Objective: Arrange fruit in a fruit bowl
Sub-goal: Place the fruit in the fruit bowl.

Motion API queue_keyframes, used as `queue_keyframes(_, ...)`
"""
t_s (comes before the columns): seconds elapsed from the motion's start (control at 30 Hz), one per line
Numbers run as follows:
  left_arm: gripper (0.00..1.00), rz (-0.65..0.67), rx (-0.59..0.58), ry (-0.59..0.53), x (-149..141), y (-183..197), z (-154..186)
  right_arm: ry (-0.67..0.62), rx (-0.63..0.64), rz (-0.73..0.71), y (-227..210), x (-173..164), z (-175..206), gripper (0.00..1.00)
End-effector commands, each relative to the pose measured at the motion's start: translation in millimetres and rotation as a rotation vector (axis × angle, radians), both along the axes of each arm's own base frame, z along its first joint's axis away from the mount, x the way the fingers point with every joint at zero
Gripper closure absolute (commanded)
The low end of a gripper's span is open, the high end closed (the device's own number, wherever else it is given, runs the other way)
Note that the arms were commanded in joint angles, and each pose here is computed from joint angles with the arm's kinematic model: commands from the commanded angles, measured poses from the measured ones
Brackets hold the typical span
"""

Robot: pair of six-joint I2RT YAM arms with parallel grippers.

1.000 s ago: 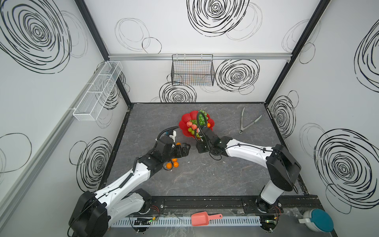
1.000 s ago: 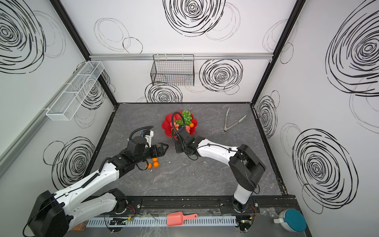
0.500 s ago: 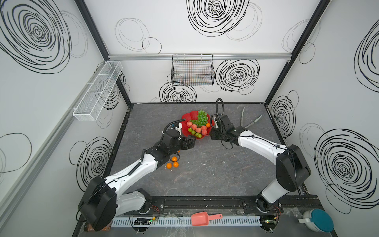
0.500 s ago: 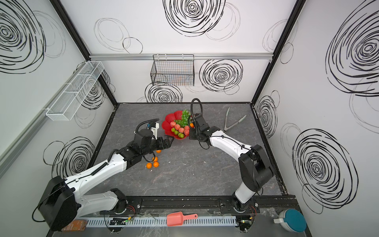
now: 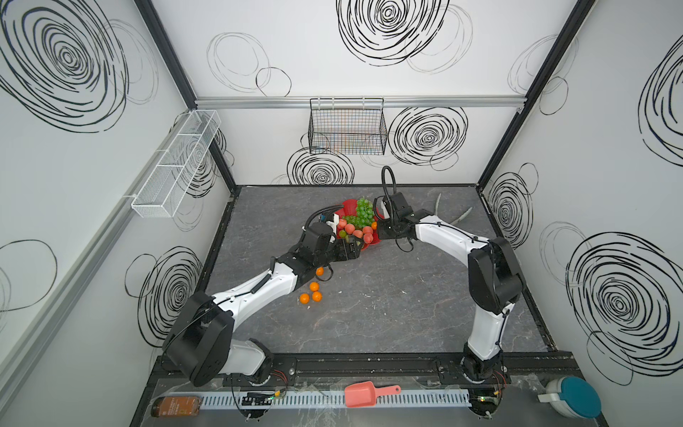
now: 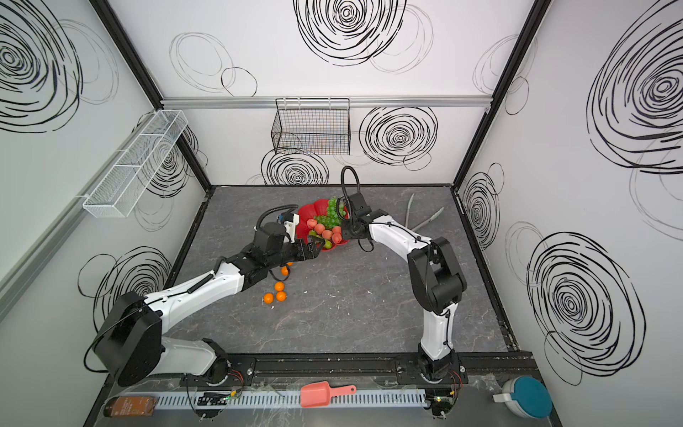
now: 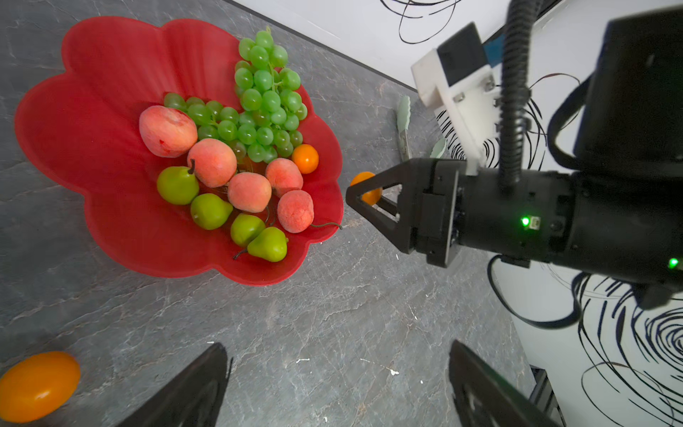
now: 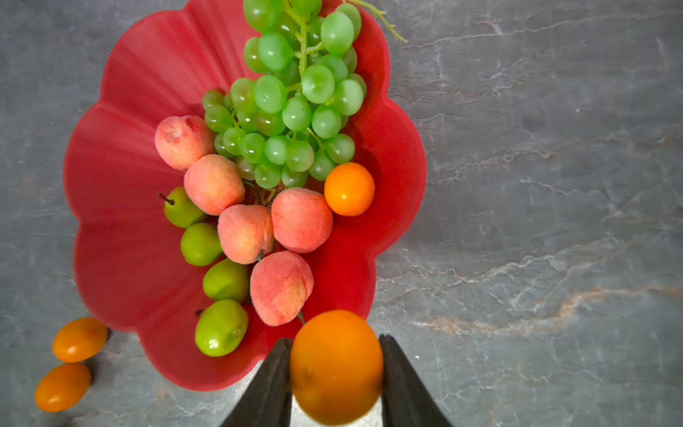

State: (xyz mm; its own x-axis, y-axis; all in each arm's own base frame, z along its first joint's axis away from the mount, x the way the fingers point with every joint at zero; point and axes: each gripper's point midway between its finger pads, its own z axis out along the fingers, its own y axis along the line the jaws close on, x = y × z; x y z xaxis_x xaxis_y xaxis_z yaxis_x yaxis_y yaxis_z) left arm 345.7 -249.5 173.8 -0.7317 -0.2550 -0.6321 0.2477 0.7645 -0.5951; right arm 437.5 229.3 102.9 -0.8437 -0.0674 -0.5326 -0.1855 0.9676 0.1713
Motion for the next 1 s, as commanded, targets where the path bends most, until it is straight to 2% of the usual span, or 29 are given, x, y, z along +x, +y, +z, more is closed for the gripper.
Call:
queue_keyframes(0.0,0.04,-0.019,-0.073,-0.055,9.1,-7.2,17.1,0.014,-0.093,0.041,-6.1,3.6,-5.9,0.61)
queue_keyframes(0.67,0.04,-0.019,-0.079,-0.032,10.7,-3.4,5.6,0.036,-0.165,0.065,1.9,32.0,-30.4,0.6)
queue_keyframes(0.97,0.04,-0.021,-0.077,-0.026,11.0,-2.9,3.2,0.037,-0.173,0.06,1.9,35.8,-33.4,0.55)
